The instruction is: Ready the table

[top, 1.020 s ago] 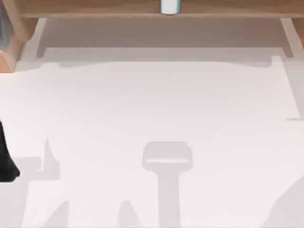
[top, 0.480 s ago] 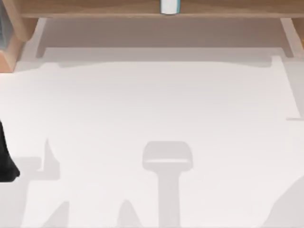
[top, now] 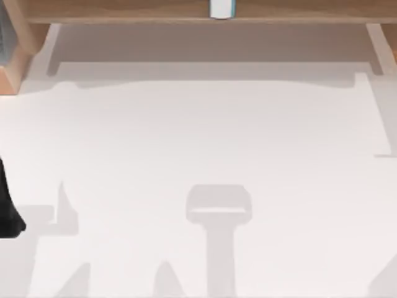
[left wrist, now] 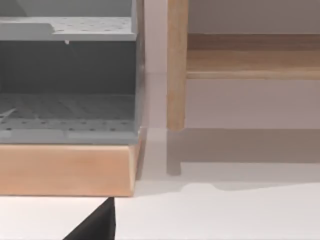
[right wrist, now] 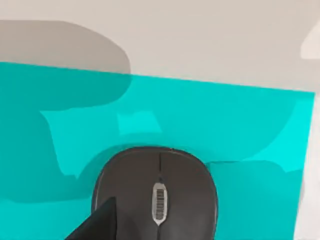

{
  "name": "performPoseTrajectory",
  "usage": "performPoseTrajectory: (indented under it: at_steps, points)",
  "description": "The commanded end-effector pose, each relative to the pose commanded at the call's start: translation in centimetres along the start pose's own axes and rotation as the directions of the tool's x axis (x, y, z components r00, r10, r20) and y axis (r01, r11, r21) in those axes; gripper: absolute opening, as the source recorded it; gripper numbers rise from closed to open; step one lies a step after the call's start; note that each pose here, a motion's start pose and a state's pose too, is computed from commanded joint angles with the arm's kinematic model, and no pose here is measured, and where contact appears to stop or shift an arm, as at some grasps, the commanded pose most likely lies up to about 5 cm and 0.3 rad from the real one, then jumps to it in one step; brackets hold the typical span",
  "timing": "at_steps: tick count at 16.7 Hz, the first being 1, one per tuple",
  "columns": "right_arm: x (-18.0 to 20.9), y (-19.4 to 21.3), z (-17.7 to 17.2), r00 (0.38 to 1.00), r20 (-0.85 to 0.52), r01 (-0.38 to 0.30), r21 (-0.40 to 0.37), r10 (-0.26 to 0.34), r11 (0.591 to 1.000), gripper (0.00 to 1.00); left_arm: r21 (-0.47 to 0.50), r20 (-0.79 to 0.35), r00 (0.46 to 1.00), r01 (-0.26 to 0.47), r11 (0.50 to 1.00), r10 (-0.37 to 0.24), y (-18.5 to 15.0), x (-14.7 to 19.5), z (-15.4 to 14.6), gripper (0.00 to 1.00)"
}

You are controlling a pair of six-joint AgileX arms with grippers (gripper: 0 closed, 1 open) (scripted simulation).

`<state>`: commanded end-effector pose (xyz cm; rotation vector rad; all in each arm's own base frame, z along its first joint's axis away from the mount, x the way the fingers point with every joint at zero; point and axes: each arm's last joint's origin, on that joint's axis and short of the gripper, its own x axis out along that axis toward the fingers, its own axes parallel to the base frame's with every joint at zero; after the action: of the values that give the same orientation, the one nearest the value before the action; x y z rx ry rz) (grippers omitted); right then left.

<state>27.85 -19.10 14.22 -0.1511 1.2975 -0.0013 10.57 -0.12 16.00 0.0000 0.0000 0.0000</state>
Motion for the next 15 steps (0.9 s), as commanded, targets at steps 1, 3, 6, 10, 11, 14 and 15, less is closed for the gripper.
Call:
performPoseTrajectory:
  at_steps: [1,3,6,10,11,14,15]
  points:
    - [0.1,-0.6,-0.2,0.998,0.049,0.036,-0.023,-0.034,0.999,1.0,0.0,0.0,1.0,0.0,1.0,0.0,0.0,0.0,0.0,1.0]
    - [0.2,-1.9,-0.7,0.979,0.163,0.131,-0.068,-0.118,0.989,1.0,0.0,0.0,1.0,0.0,1.0,0.0,0.0,0.0,0.0,1.0]
    - [-0.1,-3.9,-1.4,0.899,0.353,0.321,-0.128,-0.259,0.938,1.0,0.0,0.0,1.0,0.0,1.0,0.0,0.0,0.0,0.0,1.0]
    - [-0.5,-5.7,-2.5,0.704,0.588,0.596,-0.185,-0.398,0.782,1.0,0.0,0.0,1.0,0.0,1.0,0.0,0.0,0.0,0.0,1.0]
    - [-0.5,-5.8,-2.8,0.649,0.638,0.656,-0.195,-0.414,0.729,1.0,0.0,0.0,1.0,0.0,1.0,0.0,0.0,0.0,0.0,1.0]
    - [-0.1,-5.4,-3.9,0.494,0.764,0.804,-0.221,-0.414,0.552,1.0,0.0,0.0,1.0,0.0,1.0,0.0,0.0,0.0,0.0,1.0]
    - [0.2,-4.9,-4.3,0.45,0.799,0.841,-0.228,-0.399,0.491,1.0,0.0,0.0,1.0,0.0,1.0,0.0,0.0,0.0,0.0,1.0]
